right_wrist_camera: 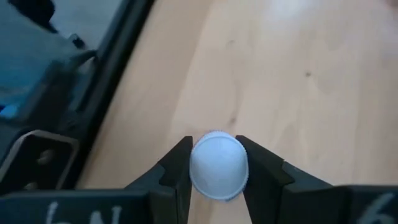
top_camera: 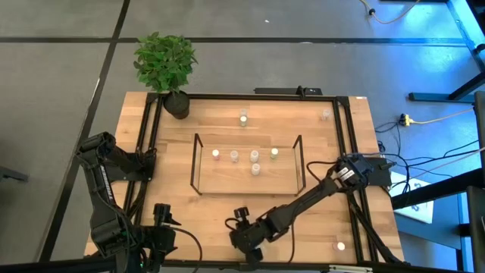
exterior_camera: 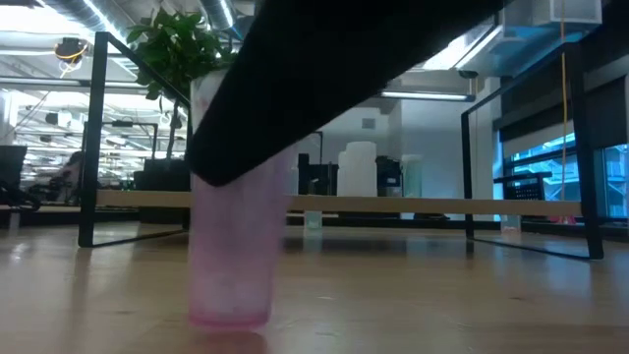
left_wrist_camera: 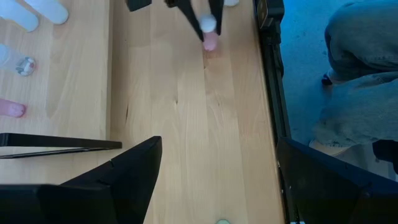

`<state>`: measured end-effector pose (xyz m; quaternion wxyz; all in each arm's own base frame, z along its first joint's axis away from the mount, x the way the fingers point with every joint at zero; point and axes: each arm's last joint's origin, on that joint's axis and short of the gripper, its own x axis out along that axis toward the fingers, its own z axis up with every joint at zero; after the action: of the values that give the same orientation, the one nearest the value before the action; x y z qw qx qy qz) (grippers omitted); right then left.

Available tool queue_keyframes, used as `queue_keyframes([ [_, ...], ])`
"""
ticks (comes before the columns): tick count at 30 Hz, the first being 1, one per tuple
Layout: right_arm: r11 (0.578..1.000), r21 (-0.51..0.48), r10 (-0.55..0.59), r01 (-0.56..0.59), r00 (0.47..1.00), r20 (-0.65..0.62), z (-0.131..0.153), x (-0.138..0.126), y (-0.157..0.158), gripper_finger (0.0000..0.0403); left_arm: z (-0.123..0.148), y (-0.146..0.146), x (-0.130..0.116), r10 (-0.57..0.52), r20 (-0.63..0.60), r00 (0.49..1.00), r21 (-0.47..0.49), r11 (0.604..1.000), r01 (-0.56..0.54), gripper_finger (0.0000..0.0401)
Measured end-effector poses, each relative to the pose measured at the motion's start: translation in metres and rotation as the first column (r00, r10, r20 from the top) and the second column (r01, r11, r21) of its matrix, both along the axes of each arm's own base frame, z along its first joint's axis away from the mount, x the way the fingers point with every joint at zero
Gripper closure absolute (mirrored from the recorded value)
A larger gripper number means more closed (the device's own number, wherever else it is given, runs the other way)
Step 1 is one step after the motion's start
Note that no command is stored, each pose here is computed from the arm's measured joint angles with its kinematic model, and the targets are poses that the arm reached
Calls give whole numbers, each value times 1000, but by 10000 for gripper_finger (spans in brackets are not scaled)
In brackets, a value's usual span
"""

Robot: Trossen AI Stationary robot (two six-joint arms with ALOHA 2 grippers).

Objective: Pick and place medicine bottles onto shelf by color
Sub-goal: Put the left pink pill bottle on the shelf aligned with the other pink pill bottles

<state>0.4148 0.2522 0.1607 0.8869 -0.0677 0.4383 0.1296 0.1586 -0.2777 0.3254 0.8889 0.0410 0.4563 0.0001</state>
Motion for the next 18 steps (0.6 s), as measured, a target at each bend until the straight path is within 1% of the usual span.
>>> queue_keyframes([
  [4,999,13,-48,48,999,-2,4,8,-13,286,0,0,0,0,0,1000,0,1000,0,90],
  [8,998,17,-66,65,998,10,16,18,-24,285,0,0,0,0,0,1000,0,1000,0,90],
  [11,998,33,-60,60,998,6,31,26,-33,285,0,0,0,1,0,1000,0,1000,-1,90],
  [16,994,14,-112,113,993,-21,63,38,-57,284,0,0,0,1,0,1000,0,1000,-1,90],
  [18,990,18,-138,138,990,-12,76,44,-69,284,0,0,0,1,0,1000,0,1000,-1,90],
])
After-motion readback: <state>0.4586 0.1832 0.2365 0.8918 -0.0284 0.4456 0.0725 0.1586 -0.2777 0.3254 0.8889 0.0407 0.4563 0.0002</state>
